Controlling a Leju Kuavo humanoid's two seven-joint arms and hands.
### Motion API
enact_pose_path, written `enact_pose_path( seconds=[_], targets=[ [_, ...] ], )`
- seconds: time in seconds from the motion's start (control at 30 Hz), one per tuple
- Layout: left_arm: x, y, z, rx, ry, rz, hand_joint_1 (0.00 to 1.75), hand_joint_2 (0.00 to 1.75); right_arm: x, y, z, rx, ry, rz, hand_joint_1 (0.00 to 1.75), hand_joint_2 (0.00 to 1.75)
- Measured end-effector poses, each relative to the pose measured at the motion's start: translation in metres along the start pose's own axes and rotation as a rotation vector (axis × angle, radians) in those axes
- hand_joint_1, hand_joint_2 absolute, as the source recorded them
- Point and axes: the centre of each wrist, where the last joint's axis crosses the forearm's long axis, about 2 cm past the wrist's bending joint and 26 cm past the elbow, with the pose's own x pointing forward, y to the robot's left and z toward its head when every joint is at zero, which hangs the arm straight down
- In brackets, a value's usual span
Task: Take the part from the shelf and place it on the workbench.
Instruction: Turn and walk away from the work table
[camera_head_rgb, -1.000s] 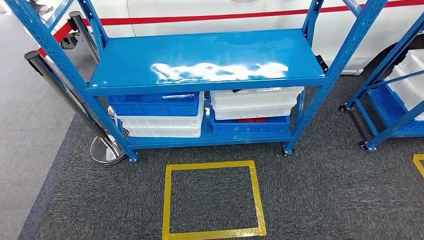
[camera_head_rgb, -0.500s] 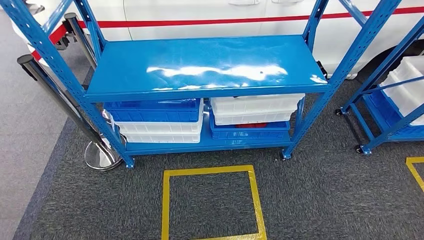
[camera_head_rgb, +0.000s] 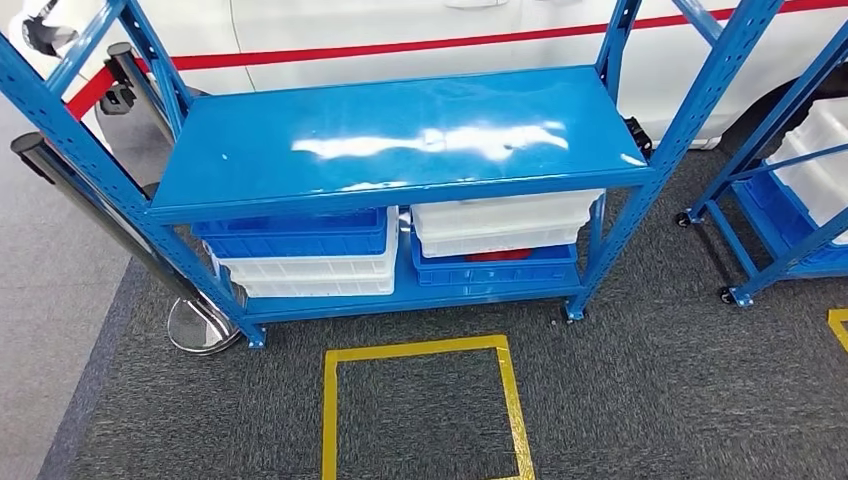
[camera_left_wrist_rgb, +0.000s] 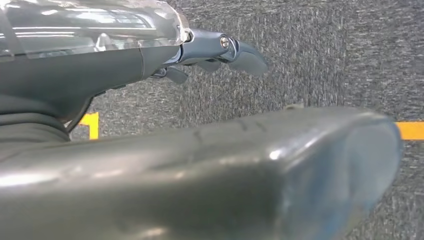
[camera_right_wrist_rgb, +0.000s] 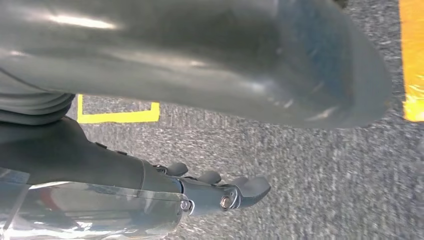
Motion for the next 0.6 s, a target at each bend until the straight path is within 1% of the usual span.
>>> enact_pose_path(
  seconds=[0.6],
  targets=[
    [-0.0029, 0.0003, 0.0015, 0.001, 0.015, -0.002, 0.0, 0.0, 0.0001, 0.0053, 0.0009, 0.015, 0.007, 0.007, 0.0, 0.0]
  ],
)
